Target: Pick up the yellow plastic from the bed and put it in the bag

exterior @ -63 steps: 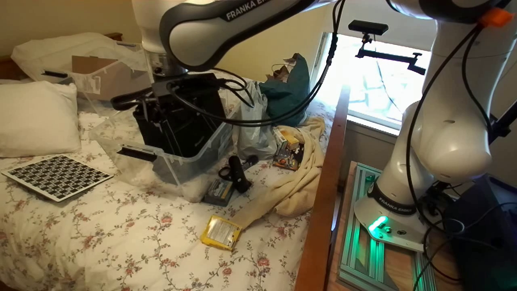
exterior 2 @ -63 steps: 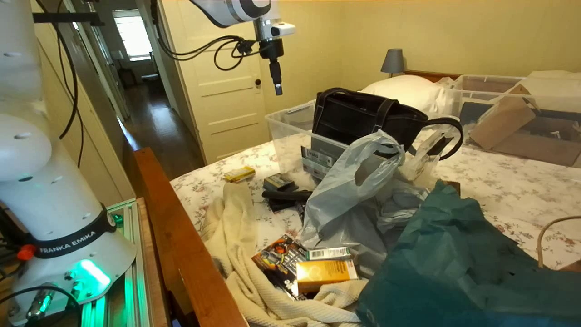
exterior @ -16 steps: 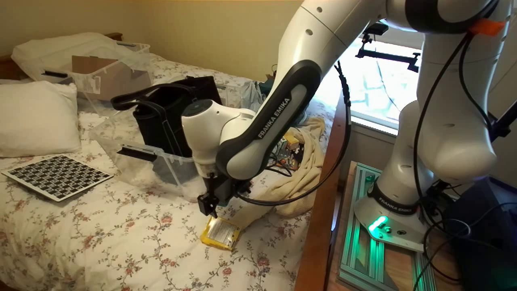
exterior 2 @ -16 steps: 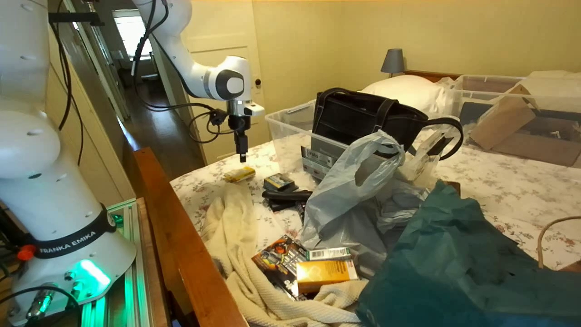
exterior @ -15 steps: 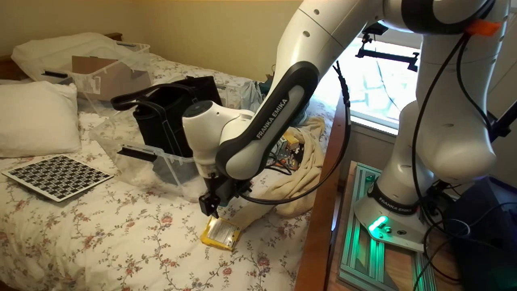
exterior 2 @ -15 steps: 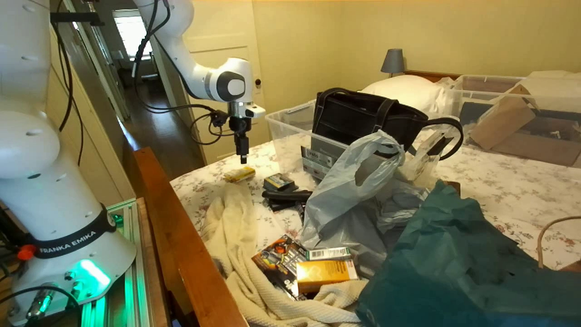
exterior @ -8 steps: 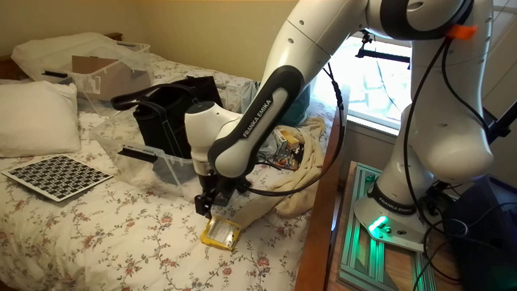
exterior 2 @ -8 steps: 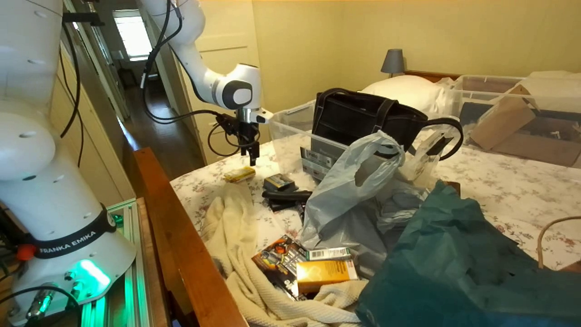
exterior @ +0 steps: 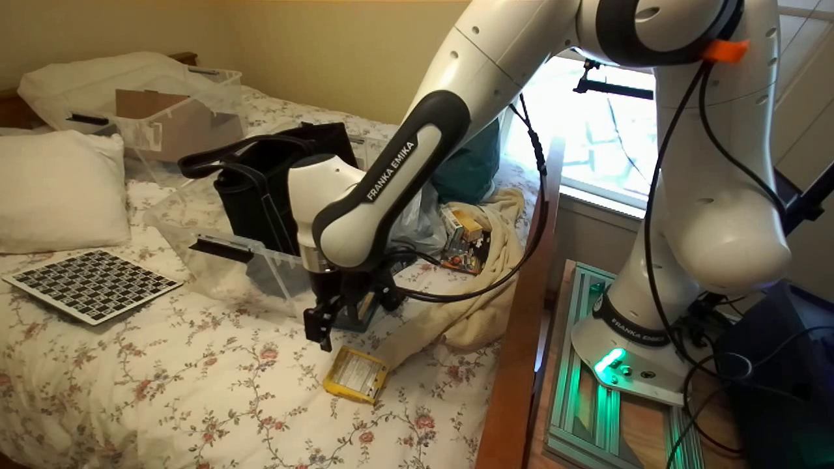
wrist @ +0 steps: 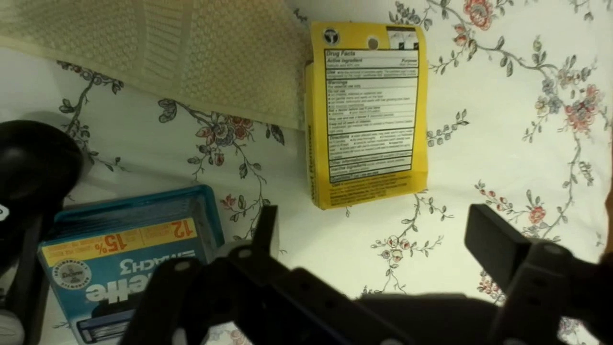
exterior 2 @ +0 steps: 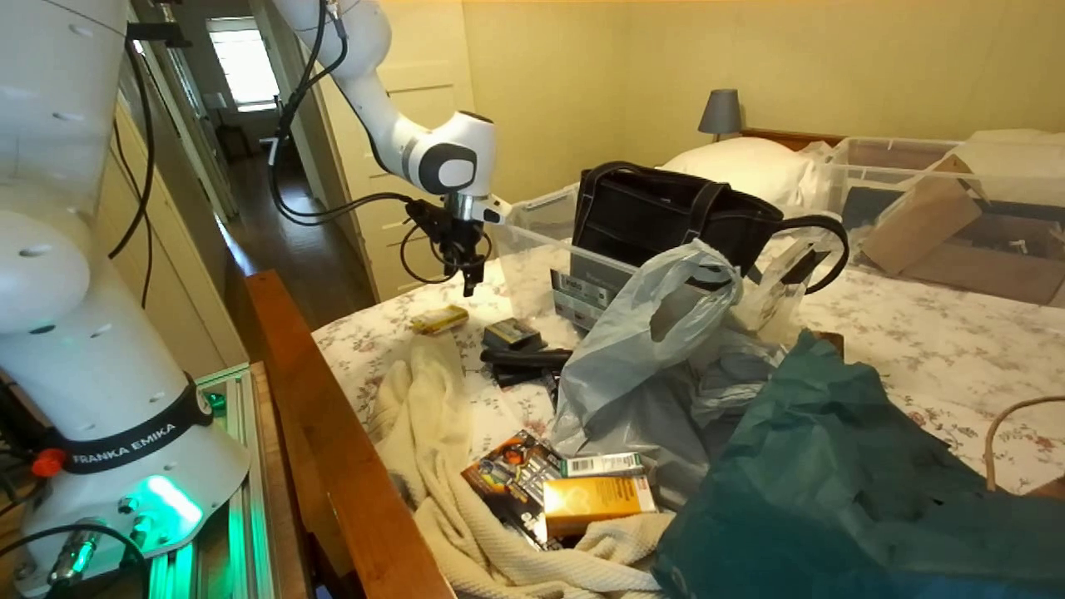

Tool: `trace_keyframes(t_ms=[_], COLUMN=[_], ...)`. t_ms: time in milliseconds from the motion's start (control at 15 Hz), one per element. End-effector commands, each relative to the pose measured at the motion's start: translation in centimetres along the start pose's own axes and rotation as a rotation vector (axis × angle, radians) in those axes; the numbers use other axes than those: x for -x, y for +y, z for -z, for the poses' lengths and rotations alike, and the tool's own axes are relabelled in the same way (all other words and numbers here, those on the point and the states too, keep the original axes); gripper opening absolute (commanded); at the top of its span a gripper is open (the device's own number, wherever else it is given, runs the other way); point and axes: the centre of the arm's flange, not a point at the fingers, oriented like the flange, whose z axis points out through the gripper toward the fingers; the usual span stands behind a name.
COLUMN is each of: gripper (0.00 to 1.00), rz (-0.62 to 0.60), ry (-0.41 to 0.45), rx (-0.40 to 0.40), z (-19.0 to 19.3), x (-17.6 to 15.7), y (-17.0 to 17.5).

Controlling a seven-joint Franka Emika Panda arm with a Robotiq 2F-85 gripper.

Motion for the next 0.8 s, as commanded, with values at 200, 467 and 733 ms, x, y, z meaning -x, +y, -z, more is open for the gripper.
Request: trace_keyframes(t_ms=[200,467,733], gripper=[1.00,1.00,1.00], rz=[-0.174,-0.306,-0.353], ry=[0.047,0.113,0.093], rx=[0.120,0.194,0.202], z=[1.4,2.3,1.6], x=[4.6,8.1,9.5], y=[-2.7,-4.7,-4.7])
